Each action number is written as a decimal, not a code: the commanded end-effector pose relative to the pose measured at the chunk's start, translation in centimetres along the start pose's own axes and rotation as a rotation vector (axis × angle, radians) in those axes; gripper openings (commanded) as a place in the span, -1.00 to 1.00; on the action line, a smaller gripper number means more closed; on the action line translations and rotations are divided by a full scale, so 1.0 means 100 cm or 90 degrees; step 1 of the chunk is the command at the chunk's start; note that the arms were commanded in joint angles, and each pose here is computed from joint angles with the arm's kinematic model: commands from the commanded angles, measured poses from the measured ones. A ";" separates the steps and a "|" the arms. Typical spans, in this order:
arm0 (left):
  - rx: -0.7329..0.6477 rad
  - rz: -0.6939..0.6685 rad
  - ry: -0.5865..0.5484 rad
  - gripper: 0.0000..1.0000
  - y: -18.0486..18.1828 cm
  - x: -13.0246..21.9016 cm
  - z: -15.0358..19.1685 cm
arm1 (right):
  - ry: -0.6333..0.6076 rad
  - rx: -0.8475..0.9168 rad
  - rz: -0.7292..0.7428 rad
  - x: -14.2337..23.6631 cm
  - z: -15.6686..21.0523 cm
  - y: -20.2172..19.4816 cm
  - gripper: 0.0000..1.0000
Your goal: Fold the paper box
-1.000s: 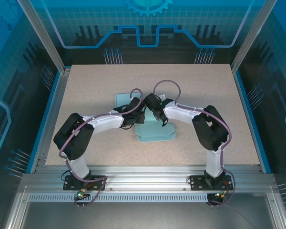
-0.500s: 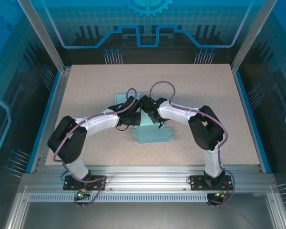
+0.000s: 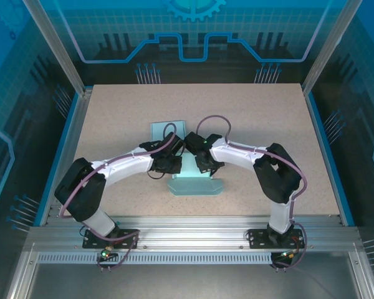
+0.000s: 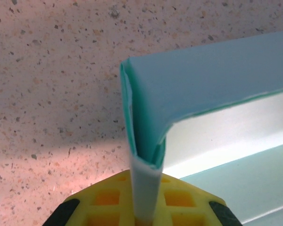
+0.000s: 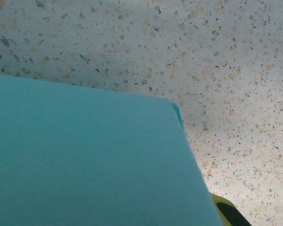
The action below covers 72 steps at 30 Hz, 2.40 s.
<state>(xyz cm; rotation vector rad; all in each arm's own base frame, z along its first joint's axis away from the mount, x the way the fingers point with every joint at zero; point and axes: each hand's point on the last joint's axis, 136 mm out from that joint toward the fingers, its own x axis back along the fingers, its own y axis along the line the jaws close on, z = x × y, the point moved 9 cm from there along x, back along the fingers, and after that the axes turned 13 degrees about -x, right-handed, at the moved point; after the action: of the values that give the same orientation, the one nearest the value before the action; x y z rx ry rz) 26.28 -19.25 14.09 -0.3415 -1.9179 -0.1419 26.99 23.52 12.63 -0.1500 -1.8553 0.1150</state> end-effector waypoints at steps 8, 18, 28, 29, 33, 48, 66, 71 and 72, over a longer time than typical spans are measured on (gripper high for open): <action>-0.028 -0.212 0.063 -0.48 0.023 -0.039 -0.005 | 0.153 0.185 0.141 -0.040 0.042 -0.011 -0.73; -0.039 -0.266 0.119 -0.79 0.029 -0.064 0.001 | 0.156 0.174 0.181 -0.042 0.041 -0.022 -0.73; -0.039 -0.350 0.126 -0.86 0.043 -0.056 0.010 | 0.153 0.135 0.220 -0.048 0.044 -0.042 -1.00; -0.033 -0.321 0.117 -0.74 0.040 -0.053 0.008 | 0.150 0.137 0.211 -0.048 0.043 -0.041 -1.00; -0.011 -0.144 0.024 -0.05 0.018 -0.029 -0.008 | 0.135 0.157 0.179 -0.046 0.037 -0.030 -0.97; 0.083 0.042 -0.201 0.66 0.051 0.069 -0.032 | 0.091 0.332 0.140 -0.038 0.003 0.008 -0.61; 0.096 0.050 -0.155 0.22 0.059 0.040 -0.015 | -0.022 0.331 0.023 0.021 -0.034 0.024 0.10; 0.095 0.051 -0.137 0.05 0.058 0.031 -0.014 | -0.085 0.311 -0.038 0.057 -0.050 0.026 0.33; 0.095 0.050 -0.132 0.01 0.058 0.029 -0.013 | -0.098 0.307 -0.049 0.065 -0.053 0.026 0.35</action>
<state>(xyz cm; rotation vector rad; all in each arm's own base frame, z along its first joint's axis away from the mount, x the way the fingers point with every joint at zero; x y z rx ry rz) 27.96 -13.32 17.11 -0.3153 -2.1113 0.0884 30.28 26.21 15.89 0.1880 -1.8261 0.5906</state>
